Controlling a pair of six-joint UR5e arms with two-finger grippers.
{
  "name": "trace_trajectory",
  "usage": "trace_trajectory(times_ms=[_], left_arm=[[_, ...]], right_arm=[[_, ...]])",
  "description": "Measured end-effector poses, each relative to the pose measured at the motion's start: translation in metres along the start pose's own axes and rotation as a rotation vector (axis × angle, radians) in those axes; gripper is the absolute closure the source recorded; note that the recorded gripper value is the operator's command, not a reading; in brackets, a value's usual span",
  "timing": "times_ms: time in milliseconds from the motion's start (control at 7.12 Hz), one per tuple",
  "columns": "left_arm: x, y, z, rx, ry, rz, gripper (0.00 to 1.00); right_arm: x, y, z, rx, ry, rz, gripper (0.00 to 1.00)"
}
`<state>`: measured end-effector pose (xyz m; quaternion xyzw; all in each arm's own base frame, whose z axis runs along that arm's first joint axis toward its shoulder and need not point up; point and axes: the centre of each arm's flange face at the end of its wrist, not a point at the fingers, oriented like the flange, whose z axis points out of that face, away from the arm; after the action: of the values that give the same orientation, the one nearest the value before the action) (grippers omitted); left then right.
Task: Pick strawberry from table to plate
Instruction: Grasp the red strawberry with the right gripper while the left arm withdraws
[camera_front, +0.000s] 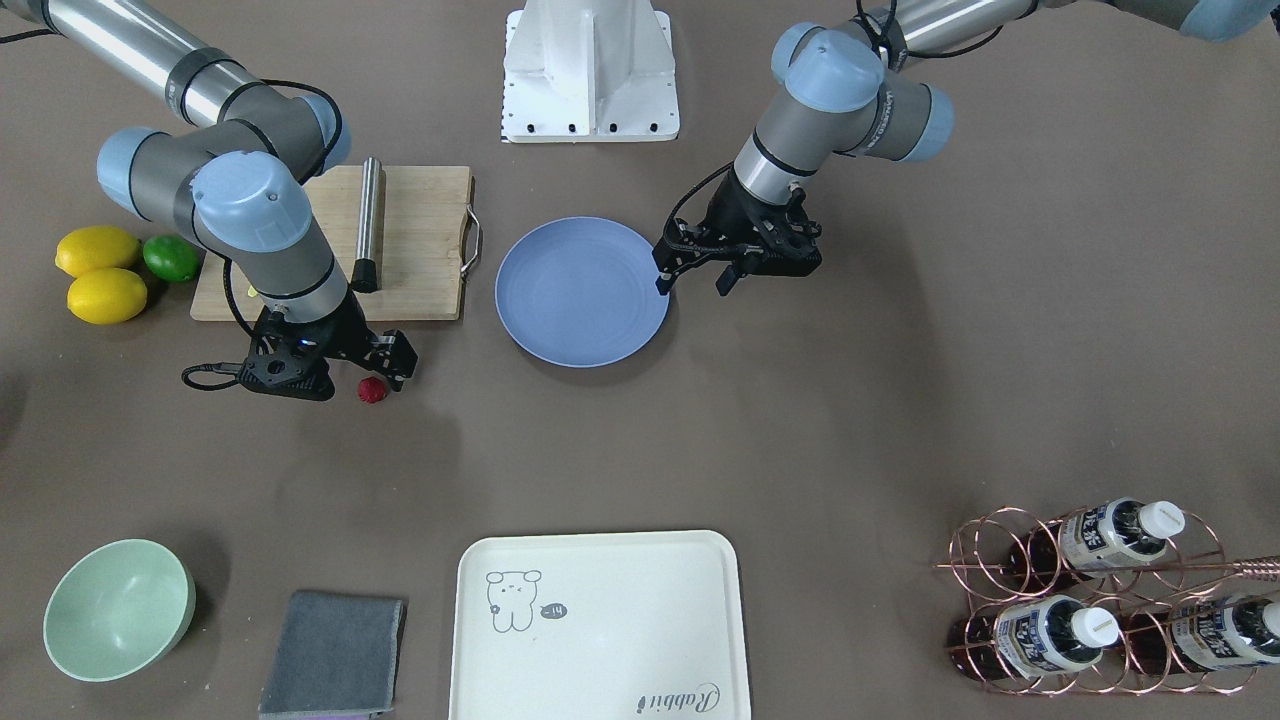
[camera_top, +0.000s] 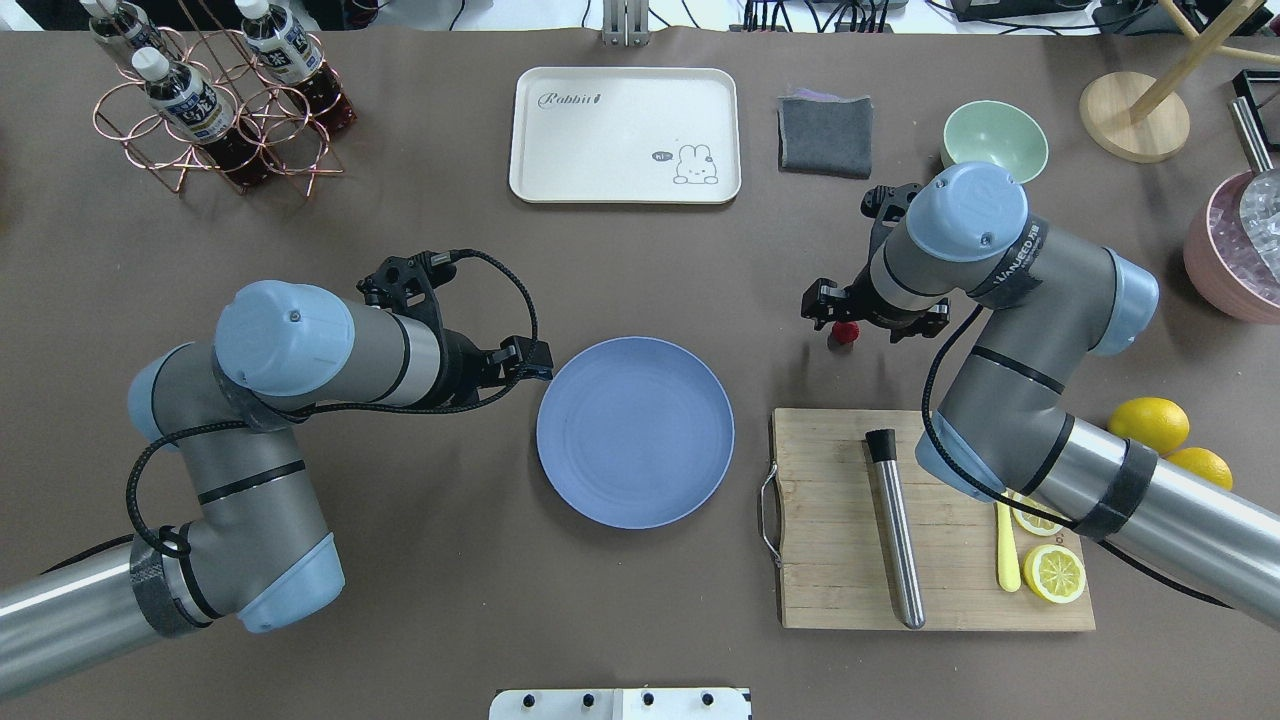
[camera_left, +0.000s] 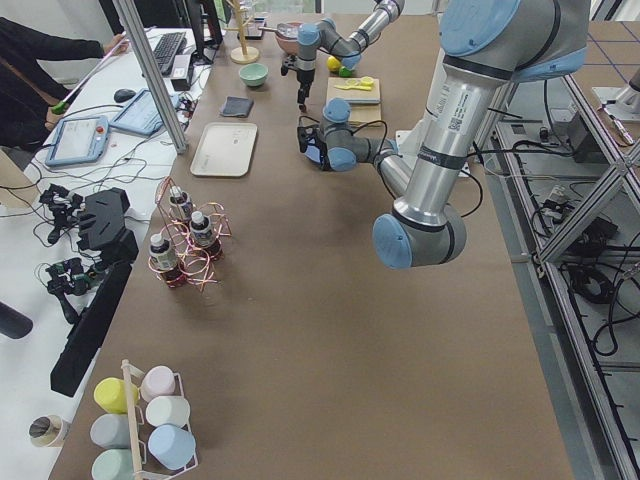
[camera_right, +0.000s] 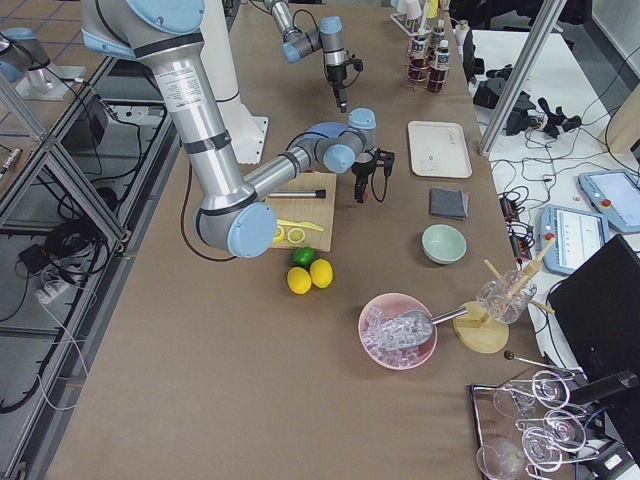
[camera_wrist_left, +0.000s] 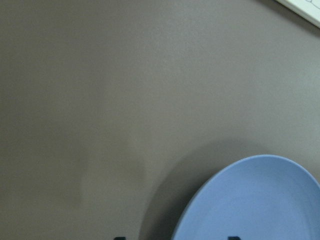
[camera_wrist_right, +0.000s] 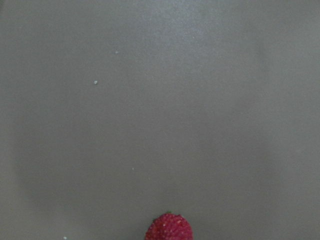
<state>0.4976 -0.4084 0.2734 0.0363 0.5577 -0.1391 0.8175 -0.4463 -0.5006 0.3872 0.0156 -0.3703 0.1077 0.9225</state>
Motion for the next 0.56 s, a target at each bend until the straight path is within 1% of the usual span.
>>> trace_trajectory(times_ms=[140,281,421,562], left_arm=[[-0.001,-0.006,-0.004,0.007,0.002,-0.004,0.02],[-0.002,-0.014,-0.008,0.02,0.004,-0.007,0.02],[-0.006,-0.022,-0.012,0.034,0.001,0.018,0.02],[-0.015,-0.031,-0.015,0.049,-0.013,0.097,0.02]], right_arm=[[-0.001,0.001,0.003,-0.001,0.005,-0.001,1.0],[-0.002,0.001,0.005,-0.002,0.007,-0.002,1.0],[-0.005,0.002,0.004,-0.002,0.005,-0.003,1.0],[-0.009,-0.001,0.0,0.0,-0.002,0.0,1.0]])
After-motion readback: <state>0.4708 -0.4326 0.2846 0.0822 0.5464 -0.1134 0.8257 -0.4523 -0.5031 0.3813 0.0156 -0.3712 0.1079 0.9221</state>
